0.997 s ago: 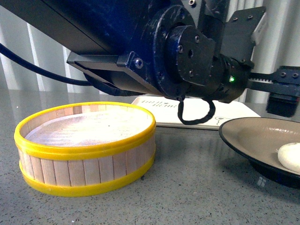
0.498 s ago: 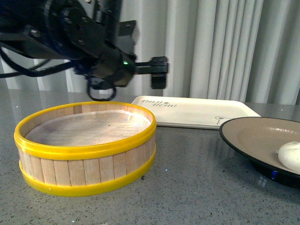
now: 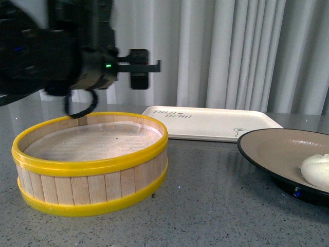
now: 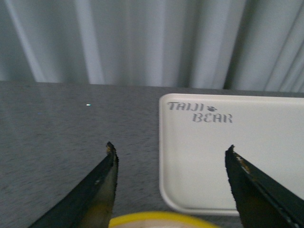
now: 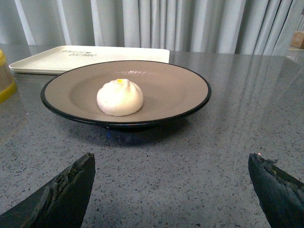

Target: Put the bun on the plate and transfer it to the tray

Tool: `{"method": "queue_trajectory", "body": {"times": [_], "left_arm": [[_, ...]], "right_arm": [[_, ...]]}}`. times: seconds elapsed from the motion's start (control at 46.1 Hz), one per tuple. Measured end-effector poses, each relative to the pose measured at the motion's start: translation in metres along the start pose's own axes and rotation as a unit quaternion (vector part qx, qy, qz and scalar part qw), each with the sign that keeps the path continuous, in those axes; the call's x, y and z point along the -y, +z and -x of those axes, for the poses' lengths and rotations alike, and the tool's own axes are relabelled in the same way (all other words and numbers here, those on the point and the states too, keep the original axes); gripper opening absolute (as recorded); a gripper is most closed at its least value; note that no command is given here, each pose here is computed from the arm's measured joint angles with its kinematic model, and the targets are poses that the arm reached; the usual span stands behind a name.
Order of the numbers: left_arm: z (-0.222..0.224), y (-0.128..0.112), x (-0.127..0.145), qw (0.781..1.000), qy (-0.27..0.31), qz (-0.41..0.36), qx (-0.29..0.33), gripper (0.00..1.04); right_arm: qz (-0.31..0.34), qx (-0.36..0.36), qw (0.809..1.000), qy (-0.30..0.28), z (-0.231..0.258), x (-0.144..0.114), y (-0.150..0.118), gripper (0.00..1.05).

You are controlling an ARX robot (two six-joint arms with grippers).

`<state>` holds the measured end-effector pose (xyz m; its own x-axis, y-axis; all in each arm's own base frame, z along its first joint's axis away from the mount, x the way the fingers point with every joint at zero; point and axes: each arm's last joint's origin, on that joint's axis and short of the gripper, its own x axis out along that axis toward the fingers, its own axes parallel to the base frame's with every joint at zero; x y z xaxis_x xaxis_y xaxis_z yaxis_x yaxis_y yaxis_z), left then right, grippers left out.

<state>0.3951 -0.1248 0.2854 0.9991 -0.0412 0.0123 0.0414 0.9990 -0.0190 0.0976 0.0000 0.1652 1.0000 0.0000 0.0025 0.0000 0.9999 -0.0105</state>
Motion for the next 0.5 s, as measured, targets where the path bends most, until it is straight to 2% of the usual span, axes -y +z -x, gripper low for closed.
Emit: {"method": "queue_trajectory", "body": {"times": [0.043, 0.173, 0.325, 0.498], "left_arm": [[0.018, -0.002, -0.017, 1.000, 0.010, 0.002, 0.013, 0.57], [0.070, -0.029, -0.057, 0.999, 0.030, -0.001, 0.013, 0.30], [0.108, -0.058, -0.071, 1.000, 0.016, -0.006, -0.008, 0.05], [0.150, -0.074, -0.088, 1.000, 0.018, -0.007, -0.007, 0.04]], "right_arm": [[0.000, 0.000, 1.000, 0.000, 0.000, 0.000, 0.000, 0.96], [0.000, 0.000, 1.000, 0.001, 0.000, 0.000, 0.000, 0.96], [0.000, 0.000, 1.000, 0.000, 0.000, 0.000, 0.000, 0.96], [0.000, 0.000, 1.000, 0.001, 0.000, 0.000, 0.000, 0.96]]}}
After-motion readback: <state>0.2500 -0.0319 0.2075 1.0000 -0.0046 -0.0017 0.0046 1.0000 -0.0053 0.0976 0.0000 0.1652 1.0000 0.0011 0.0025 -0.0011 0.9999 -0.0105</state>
